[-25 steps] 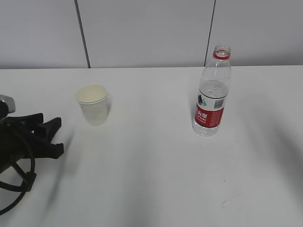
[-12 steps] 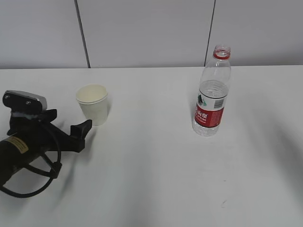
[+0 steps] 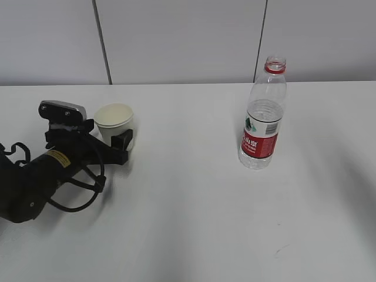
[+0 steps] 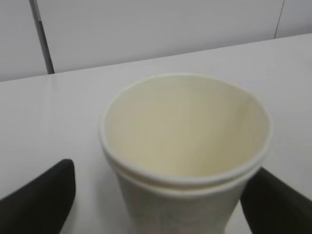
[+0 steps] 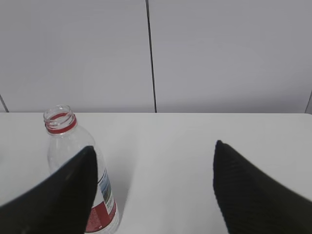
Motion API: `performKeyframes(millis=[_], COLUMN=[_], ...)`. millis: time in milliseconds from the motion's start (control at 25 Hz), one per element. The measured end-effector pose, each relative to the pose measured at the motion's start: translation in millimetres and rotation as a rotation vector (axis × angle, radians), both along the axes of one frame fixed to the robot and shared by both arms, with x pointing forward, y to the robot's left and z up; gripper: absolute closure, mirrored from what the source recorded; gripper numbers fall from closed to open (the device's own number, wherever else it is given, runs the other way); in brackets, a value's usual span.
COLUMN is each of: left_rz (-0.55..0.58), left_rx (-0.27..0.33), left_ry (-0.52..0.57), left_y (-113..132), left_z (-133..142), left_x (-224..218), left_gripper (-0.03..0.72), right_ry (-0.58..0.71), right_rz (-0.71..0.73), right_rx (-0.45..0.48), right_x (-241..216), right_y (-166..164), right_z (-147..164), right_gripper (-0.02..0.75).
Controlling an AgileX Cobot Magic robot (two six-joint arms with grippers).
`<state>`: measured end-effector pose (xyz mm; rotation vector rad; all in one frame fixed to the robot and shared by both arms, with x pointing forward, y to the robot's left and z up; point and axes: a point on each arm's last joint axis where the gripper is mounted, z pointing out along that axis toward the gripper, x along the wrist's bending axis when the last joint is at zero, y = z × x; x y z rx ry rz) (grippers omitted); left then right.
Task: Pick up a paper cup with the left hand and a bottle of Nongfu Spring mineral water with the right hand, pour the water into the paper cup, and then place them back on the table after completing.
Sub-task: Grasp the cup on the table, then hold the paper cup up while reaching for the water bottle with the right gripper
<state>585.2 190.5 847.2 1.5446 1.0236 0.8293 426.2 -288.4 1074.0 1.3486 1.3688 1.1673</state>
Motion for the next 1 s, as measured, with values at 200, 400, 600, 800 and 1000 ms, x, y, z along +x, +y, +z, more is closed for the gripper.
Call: performKeyframes(millis=[200,400,600,800,1000], left_rz=[-0.002,-0.018,-0.038,-0.044,-0.045], left_rx=[-0.036,-0.044,-0.044,-0.044,-0.043], left_ry=[0.006,-0.004,-0.011,-0.011,-0.011], left_y=[-5,-9,-13,-14,-14], left_z=[-13,-15,-15,-15,-15], left_x=[16,23,24,23,23], left_gripper=[0.076,0.092,0.100,0.133,0.239], right_ry=[0.000,0.000,0.000,0.000,0.000], right_rz=[0.000,0.000,0.000,0.000,-0.001], right_rx=[0.001,0.001,0.001,0.001,0.002], right_x=[0,0,0,0,0], right_y=[0,0,0,0,0], right_z=[0,0,0,0,0], right_gripper=[0.189,0.189,0.189,0.189,0.189])
